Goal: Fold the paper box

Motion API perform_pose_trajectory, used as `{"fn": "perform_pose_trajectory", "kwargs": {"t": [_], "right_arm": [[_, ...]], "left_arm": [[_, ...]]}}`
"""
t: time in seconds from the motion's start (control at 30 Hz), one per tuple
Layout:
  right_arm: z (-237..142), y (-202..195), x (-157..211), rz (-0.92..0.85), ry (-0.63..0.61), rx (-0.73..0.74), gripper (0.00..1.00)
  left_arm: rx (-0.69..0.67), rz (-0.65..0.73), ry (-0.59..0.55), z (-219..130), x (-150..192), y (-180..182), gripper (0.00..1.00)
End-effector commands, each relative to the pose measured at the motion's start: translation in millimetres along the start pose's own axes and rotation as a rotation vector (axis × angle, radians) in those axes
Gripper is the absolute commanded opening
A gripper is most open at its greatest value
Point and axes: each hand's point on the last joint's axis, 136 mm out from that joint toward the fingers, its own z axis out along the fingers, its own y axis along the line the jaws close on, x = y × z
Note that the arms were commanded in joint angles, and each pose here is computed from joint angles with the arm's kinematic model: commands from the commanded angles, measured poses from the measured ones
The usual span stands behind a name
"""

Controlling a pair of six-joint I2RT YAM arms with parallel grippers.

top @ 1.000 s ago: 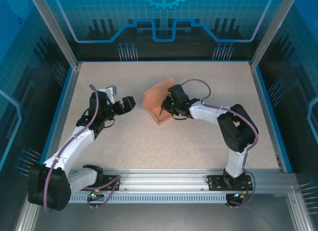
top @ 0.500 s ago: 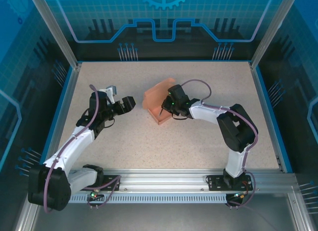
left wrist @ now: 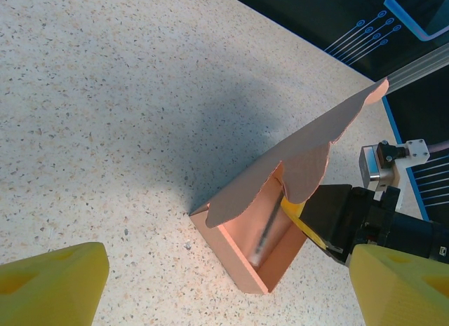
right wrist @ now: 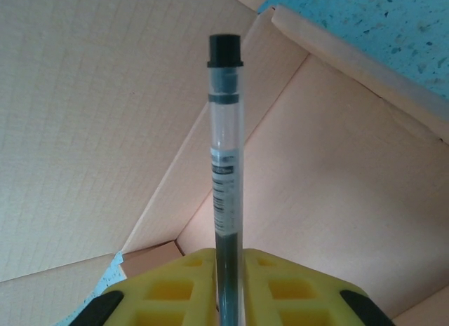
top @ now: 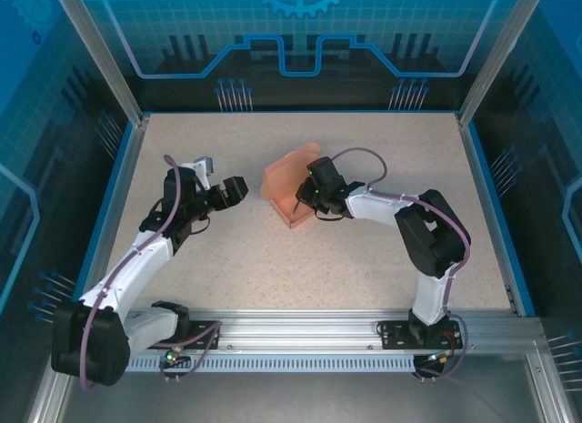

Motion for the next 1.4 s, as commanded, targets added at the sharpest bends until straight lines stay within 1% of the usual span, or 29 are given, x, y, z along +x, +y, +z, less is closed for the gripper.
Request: {"fn": "perform_pose_trajectory", "kwargs": {"t": [0.0, 0.23, 0.43, 0.53, 0.6, 0.7, 0.8, 0.87, 0.97, 1.1, 1.2, 1.37], "right_arm": [[1.4, -13.0, -3.8, 0.008, -0.015, 0.043, 0.20], [-6.2, -10.5, -7.9, -0.028, -0.027, 0.047, 0.22], [-41.5, 8.1, -26.2, -0.208, -0.099, 0.027, 0.26], [-64.1, 10.0, -33.7, -0.338, -0.143, 0.034, 0.33], [-75.4, 4.2, -38.9, -0.422, -0.156, 0.057, 0.39], [-83.8, -12.1, -44.1, -0.487, -0.138, 0.088, 0.45], [-88.9, -27.5, -49.8, -0.520, -0.112, 0.097, 0.52], [-88.8, -36.5, -53.3, -0.533, -0.084, 0.085, 0.57], [-84.9, -48.3, -58.3, -0.534, -0.060, 0.067, 0.65], [-70.8, -56.1, -60.7, -0.511, -0.001, 0.003, 0.71], [-56.0, -50.0, -57.2, -0.503, 0.056, -0.069, 0.77], [-35.7, -39.2, -50.7, -0.501, 0.128, -0.144, 0.77]], "left_arm": [[-0.007, 0.012, 0.005, 0.0, 2.6, 3.3, 0.90], [-0.005, 0.013, 0.003, -1.2, 1.8, 2.2, 0.90], [-0.012, 0.012, -0.009, -2.9, 0.2, 3.0, 0.90], [-0.010, -0.003, -0.035, -4.8, -3.0, 2.9, 0.90], [-0.014, -0.011, -0.063, -6.7, -6.5, 4.1, 0.90], [-0.042, -0.006, -0.097, -9.9, -11.1, 8.2, 0.92], [-0.082, 0.042, -0.125, -15.3, -16.6, 13.4, 0.96], [-0.107, 0.076, -0.136, -18.1, -19.4, 15.9, 0.99], [-0.134, 0.094, -0.142, -19.6, -20.8, 20.4, 0.99], [-0.175, 0.036, -0.172, -22.0, -23.0, 29.5, 0.99], [-0.169, 0.001, -0.181, -21.8, -23.9, 29.5, 0.99], [-0.142, -0.037, -0.176, -20.8, -25.3, 23.9, 0.99]]}}
